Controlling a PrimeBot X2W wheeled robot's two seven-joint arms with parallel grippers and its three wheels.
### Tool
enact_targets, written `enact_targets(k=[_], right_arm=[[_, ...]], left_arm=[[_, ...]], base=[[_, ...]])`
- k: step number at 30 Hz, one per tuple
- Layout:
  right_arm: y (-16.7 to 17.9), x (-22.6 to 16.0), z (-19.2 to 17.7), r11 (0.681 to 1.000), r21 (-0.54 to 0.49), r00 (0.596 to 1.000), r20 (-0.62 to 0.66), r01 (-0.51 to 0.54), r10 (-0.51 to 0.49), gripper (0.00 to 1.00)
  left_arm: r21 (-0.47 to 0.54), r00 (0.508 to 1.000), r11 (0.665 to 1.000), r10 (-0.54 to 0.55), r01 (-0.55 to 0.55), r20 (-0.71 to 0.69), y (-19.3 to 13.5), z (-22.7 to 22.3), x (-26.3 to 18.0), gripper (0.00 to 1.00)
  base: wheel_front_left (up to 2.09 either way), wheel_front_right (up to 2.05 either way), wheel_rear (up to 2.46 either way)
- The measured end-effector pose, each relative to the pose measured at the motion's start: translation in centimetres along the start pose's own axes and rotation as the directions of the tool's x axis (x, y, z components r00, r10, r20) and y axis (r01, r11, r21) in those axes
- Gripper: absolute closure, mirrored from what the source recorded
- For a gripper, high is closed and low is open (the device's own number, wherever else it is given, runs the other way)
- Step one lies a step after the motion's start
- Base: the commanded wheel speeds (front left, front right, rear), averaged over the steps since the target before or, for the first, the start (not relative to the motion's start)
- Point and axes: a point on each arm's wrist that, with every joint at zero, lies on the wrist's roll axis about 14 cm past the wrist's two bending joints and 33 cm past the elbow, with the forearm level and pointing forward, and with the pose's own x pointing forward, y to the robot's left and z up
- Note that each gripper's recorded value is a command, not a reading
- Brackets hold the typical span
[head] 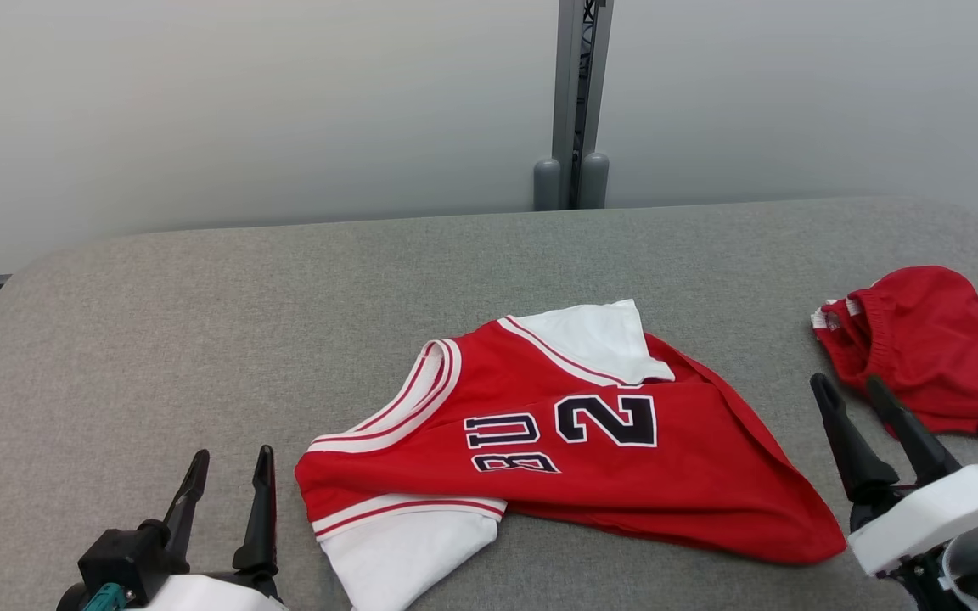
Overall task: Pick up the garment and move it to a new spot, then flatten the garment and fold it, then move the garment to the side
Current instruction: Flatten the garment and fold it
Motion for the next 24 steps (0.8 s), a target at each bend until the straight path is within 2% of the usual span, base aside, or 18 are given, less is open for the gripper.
enact_targets(k=[5,11,17,21,24], right_arm=[[0.4,-0.3,-1.4,1.000,0.010,0.997,0.072,0.023,-0.024,0.00],[0.7,0.0,-3.1,1.000,0.002,0.998,0.058,0.025,-0.025,0.00],[0.5,0.5,-3.4,1.000,-0.014,0.999,0.048,0.023,-0.022,0.00],[0.4,0.7,-4.0,1.000,-0.021,0.999,0.028,0.022,-0.021,0.00],[0.2,1.0,-4.1,0.999,-0.030,1.000,0.019,0.025,-0.024,0.00]], left_arm=[[0.000,1.000,1.000,0.000,0.000,-0.001,0.0,0.0,0.1,0.00],[0.005,1.000,1.000,-0.008,0.009,-0.017,-0.2,-0.3,0.3,0.00],[0.014,0.989,1.000,-0.025,0.028,-0.146,-0.3,-2.4,0.2,0.00],[-0.005,0.950,0.998,-0.060,0.062,-0.306,-0.4,-4.9,-0.1,0.00],[-0.018,0.872,0.993,-0.112,0.117,-0.477,-0.7,-7.6,-0.9,0.00]], base=[[0.00,0.00,0.00],[0.00,0.00,0.00],[0.00,0.00,0.00],[0.00,0.00,0.00],[0.00,0.00,0.00]])
